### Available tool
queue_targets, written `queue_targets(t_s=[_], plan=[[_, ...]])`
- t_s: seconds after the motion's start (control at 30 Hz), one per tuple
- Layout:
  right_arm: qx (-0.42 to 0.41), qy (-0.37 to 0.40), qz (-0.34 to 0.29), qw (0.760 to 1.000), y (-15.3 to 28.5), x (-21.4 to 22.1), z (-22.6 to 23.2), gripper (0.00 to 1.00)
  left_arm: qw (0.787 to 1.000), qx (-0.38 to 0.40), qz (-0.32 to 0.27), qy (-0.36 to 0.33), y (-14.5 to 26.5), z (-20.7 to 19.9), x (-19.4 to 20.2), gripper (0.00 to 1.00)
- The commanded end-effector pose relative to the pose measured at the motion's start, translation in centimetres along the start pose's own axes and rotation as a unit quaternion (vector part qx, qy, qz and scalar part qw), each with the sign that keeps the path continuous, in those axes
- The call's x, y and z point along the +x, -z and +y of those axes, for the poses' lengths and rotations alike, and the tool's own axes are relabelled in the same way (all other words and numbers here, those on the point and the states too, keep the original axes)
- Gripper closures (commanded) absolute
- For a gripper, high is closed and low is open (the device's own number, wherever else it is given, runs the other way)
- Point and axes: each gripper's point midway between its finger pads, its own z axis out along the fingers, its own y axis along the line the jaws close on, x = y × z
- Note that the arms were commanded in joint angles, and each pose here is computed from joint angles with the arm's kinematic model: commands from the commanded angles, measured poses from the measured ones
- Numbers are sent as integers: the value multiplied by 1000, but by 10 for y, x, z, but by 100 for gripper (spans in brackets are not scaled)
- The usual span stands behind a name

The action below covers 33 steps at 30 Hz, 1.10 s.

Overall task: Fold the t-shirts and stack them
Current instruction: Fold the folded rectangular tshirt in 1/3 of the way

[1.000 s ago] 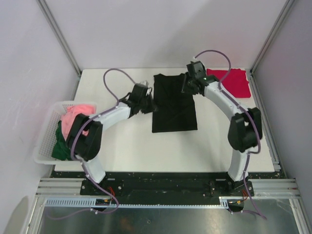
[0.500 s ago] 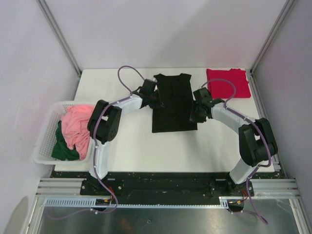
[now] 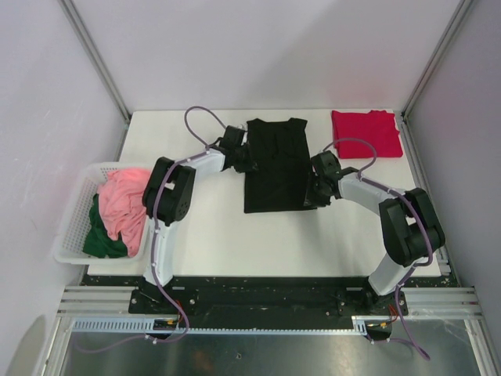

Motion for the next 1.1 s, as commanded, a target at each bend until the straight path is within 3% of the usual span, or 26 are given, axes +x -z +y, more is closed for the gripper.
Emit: queue_targets(t_s=[0.0,0.27,0.6,0.93,1.07], plan=[[-1,-2,6,1000,-5,9,-6,72,999,3,-40,-3,-2,1,-38,95],[12,-5,32,999,-13,38,-23,72,999,13,-50,13,-8,1,-55,95],[11,-4,37,999,-16,41,-24,72,999,7,-46,27,-16,14,-57,93],[-14,-6,-2,1000,15,21,-14,62,994,86,-61,-28,35,-31,-85,69],[-8,-10,-15,1000,16,13,-19,61,992,111,-49,-26,60,-40,-75,61]])
